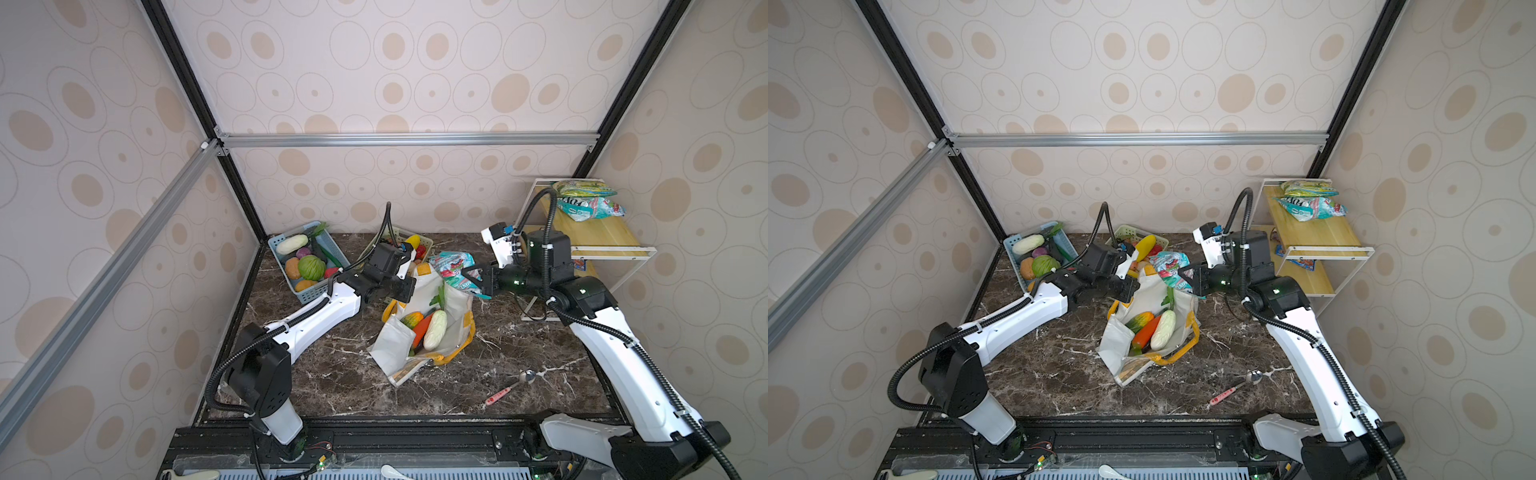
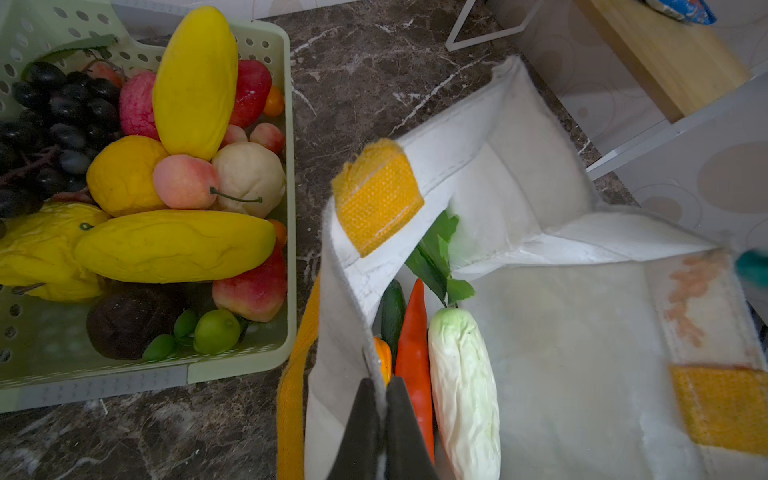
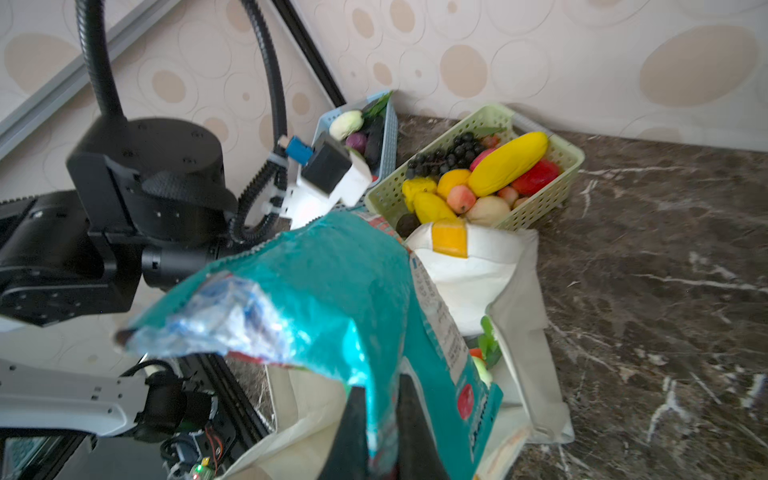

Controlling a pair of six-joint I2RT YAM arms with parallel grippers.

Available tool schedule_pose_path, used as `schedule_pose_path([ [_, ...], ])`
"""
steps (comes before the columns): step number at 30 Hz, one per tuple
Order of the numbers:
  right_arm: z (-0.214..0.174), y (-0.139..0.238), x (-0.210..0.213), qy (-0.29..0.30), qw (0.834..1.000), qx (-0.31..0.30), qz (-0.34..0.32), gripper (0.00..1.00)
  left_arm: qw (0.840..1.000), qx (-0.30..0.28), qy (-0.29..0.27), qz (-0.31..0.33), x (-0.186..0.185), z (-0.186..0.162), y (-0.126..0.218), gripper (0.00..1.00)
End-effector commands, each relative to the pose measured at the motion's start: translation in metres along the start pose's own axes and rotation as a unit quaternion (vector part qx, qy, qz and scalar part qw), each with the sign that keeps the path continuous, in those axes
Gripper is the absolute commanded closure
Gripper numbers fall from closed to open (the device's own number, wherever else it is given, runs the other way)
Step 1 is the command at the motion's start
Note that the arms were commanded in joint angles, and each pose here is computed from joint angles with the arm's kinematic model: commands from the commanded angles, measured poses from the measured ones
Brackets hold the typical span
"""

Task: Place the food into the grocery bag and tie it
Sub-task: 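Pull the teal snack bag off the shelf toward the tote, then lower the teal snack bag into the tote held by the left gripper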

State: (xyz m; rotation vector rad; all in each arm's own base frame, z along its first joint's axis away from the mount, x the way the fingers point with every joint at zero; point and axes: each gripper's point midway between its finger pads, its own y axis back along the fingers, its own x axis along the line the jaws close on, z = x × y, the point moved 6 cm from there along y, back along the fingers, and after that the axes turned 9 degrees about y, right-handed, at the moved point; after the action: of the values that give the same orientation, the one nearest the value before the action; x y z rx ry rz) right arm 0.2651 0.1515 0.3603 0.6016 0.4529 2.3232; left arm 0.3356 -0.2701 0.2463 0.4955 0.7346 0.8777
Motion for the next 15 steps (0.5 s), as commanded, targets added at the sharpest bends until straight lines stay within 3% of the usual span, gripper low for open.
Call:
schedule_pose_path([
  [1,-0.005,-0.015,0.007,-0.012,0.999,-0.001,0.040,1.00,1.000,-0.013,-0.003,-0.002,-0.002,0.012,0.003,1.00],
  [8,-0.021,-0.040,0.001,-0.059,0.997,0.034,0.042,1.00,1.000,-0.017,0.000,-0.002,-0.003,0.014,0.006,1.00],
  [15,-0.042,-0.054,-0.019,-0.069,0.993,0.092,-0.018,0.99,1.000,-0.024,0.002,0.007,-0.002,0.017,0.011,1.00],
])
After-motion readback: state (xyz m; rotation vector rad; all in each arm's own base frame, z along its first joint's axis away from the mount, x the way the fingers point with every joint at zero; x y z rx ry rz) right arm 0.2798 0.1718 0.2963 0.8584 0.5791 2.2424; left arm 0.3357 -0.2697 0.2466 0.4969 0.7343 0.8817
